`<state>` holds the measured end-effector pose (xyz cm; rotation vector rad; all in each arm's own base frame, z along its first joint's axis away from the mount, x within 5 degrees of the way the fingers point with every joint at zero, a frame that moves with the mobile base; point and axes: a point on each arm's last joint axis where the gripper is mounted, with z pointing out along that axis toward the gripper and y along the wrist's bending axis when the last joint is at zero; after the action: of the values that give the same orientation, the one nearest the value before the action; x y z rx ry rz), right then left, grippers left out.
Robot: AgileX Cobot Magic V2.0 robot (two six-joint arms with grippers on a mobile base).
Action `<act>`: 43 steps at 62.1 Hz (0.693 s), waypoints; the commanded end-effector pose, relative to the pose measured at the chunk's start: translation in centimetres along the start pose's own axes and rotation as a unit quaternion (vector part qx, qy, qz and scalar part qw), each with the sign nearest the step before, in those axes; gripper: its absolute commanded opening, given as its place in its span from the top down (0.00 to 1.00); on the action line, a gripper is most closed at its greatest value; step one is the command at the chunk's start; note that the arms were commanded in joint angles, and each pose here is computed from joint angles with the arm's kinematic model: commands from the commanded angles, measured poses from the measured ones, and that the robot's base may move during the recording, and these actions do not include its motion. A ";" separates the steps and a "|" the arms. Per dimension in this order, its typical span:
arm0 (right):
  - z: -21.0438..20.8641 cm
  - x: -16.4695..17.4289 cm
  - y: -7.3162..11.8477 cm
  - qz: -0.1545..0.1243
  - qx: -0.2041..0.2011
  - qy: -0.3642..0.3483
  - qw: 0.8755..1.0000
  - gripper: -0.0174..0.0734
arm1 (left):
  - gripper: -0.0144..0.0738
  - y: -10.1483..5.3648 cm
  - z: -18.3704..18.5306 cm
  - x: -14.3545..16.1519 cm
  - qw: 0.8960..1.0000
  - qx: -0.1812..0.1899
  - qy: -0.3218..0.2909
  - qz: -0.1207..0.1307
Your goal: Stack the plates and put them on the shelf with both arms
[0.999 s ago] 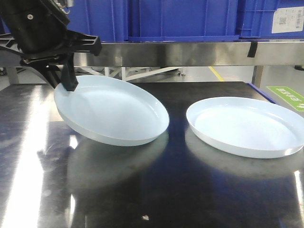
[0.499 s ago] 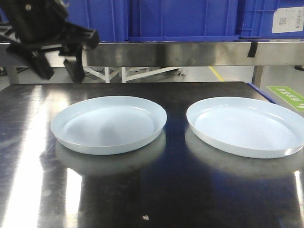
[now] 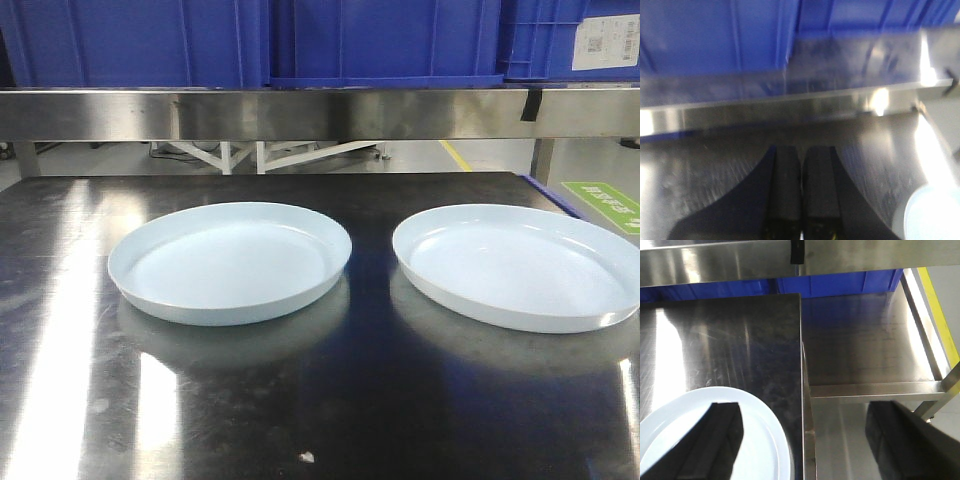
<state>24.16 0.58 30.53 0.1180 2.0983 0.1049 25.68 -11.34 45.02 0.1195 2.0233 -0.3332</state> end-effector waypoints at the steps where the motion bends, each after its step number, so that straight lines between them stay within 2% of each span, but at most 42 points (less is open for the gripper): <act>1: -0.9 -2.0 0.2 -0.002 -0.006 -0.062 0.998 0.13 | 0.73 0.7 -5.0 -2.3 0.994 0.013 -0.107 -0.011; 9: -0.9 -2.0 0.2 -0.002 -0.006 -0.062 0.998 0.13 | 0.73 2.4 -9.3 -1.4 0.988 -0.002 -0.154 -0.021; 14: -0.9 -2.0 0.2 -0.002 -0.006 -0.062 0.998 0.13 | 0.73 3.8 -11.2 0.0 0.984 -0.031 -0.169 -0.034; 21: -0.9 -2.0 0.2 -0.002 -0.006 -0.062 0.998 0.13 | 0.73 5.6 -13.1 2.7 0.981 -0.077 -0.177 -0.032; 28: -0.9 -2.0 0.2 -0.002 -0.006 -0.060 0.998 0.13 | 0.73 7.0 -14.4 5.9 0.976 -0.110 -0.179 -0.053; 43: -0.9 -1.9 0.2 -0.002 -0.006 -0.058 0.998 0.13 | 0.73 8.7 -14.8 12.1 0.974 -0.150 -0.158 -0.063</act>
<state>24.15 0.58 30.51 0.1188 2.1004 0.1056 9.91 0.38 38.84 -0.2531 1.8313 -0.0994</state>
